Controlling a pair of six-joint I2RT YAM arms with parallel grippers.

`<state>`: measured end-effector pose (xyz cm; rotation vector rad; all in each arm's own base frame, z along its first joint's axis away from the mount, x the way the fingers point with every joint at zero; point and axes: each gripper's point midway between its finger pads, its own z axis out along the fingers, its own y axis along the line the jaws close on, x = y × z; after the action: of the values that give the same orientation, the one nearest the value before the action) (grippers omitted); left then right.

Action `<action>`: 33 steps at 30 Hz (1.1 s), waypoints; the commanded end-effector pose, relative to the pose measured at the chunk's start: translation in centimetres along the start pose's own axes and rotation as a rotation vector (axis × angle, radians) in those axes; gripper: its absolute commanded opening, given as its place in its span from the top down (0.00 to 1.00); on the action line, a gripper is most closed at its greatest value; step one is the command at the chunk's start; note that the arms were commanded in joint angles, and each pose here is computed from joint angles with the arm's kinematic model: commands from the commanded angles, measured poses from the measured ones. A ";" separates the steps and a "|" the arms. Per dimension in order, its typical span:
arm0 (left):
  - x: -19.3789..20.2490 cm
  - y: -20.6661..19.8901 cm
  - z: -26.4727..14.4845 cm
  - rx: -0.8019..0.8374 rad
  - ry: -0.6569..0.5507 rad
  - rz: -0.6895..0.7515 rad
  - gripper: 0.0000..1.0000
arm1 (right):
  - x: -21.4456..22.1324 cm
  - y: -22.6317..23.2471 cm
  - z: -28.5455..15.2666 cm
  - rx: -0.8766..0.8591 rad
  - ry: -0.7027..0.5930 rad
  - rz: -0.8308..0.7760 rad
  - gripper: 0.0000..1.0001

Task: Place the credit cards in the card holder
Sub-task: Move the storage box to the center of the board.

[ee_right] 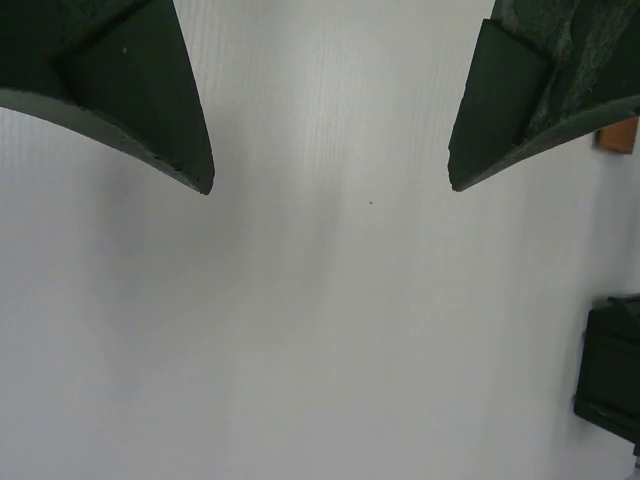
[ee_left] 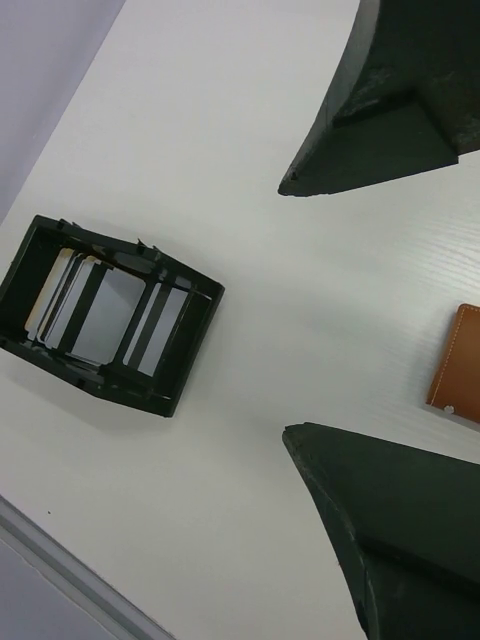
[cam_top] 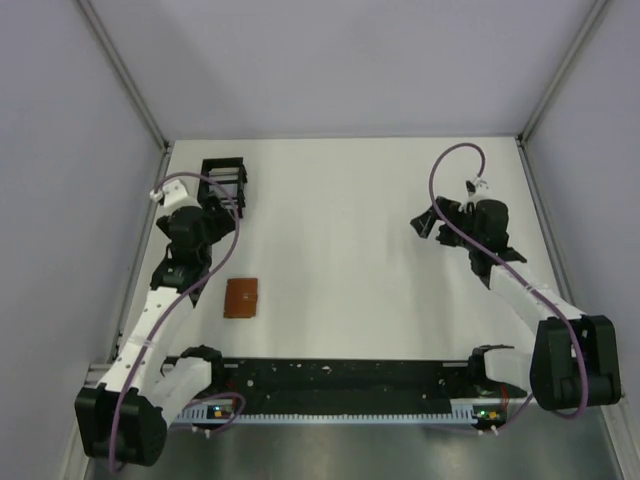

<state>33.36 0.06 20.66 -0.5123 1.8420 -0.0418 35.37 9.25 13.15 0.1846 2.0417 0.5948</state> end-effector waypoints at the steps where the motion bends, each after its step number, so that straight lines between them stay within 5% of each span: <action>1: 0.3 -0.1 -0.3 -0.012 0.036 -0.052 0.02 | -2.1 3.7 -1.1 -0.152 0.003 0.020 0.01; 8: 6.1 -0.4 -0.2 -0.027 0.292 -0.103 0.02 | -2.4 5.9 -1.2 -0.255 0.069 -0.003 0.01; 15: 2.8 -2.3 1.1 0.017 0.214 -0.141 0.02 | 0.3 7.0 0.1 -0.219 0.220 -0.012 0.01; 24: -2.6 -9.5 9.6 0.214 0.185 0.087 0.02 | 1.4 7.2 0.2 -0.223 0.269 0.018 0.01; 33: -0.4 -10.6 17.6 0.243 0.283 0.148 0.02 | 0.7 6.8 0.0 -0.181 0.258 -0.013 0.01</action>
<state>51.21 -5.75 18.52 -0.2825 2.1156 -0.2207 33.02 15.36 12.69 0.0415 2.3043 0.8539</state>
